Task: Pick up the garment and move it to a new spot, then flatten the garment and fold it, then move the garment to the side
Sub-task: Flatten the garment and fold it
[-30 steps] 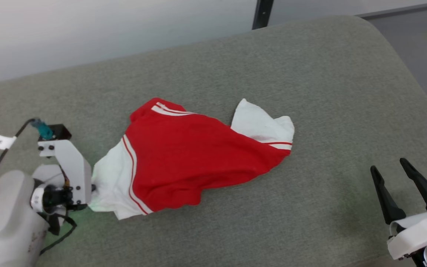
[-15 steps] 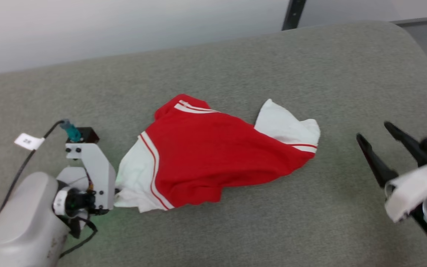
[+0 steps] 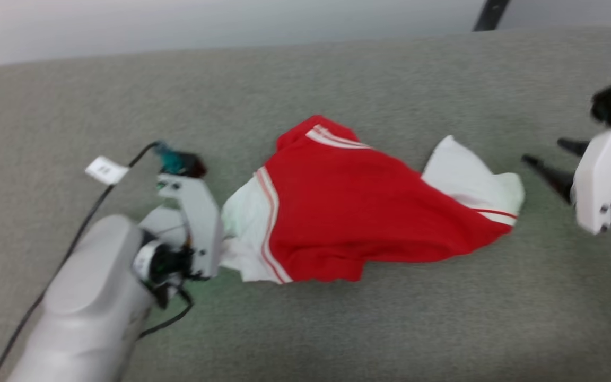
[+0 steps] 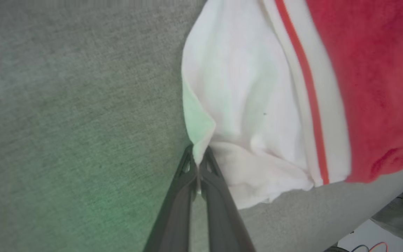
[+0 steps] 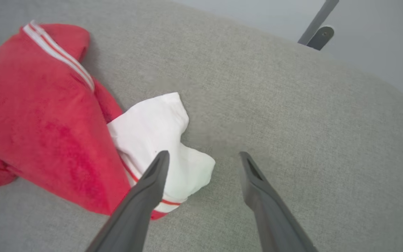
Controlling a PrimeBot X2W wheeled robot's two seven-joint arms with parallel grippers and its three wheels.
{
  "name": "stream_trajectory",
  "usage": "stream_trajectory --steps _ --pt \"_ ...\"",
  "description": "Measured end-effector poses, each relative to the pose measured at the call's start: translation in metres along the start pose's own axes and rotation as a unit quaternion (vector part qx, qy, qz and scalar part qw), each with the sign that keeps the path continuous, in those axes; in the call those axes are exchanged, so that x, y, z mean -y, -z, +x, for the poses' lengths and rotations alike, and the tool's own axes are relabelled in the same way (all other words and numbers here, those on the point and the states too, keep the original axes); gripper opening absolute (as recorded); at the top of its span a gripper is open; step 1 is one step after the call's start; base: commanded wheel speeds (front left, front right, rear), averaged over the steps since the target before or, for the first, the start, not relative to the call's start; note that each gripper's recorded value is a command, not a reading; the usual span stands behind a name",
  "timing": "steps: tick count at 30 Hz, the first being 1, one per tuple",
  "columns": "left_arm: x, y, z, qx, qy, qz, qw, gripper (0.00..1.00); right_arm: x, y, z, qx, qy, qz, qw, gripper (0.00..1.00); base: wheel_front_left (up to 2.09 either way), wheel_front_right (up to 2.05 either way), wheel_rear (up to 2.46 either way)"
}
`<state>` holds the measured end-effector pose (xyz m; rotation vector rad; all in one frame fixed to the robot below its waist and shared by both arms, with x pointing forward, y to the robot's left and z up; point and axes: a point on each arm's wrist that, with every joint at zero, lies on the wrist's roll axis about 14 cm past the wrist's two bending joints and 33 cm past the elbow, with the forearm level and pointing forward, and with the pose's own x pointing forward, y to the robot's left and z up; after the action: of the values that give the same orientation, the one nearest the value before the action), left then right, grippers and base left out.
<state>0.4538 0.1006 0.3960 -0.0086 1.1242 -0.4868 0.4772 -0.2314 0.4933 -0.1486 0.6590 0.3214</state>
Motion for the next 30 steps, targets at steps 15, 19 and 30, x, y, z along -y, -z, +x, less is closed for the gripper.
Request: stream_trajectory --steps 15,19,30 --pt "-0.001 -0.02 0.021 0.028 0.026 -0.013 0.999 0.0 -0.024 0.009 0.096 -0.169 -0.067 0.06 0.982 1.0 0.0 0.0 0.0" --pt "-0.007 -0.019 0.025 0.032 0.027 -0.027 0.999 0.0 -0.044 0.026 0.117 -0.223 -0.088 0.054 0.969 1.0 0.0 0.0 0.0" --pt "-0.018 -0.018 0.022 0.041 0.018 -0.037 0.998 0.0 -0.044 0.027 0.131 -0.256 -0.075 0.041 0.963 0.0 0.0 0.0 0.0"
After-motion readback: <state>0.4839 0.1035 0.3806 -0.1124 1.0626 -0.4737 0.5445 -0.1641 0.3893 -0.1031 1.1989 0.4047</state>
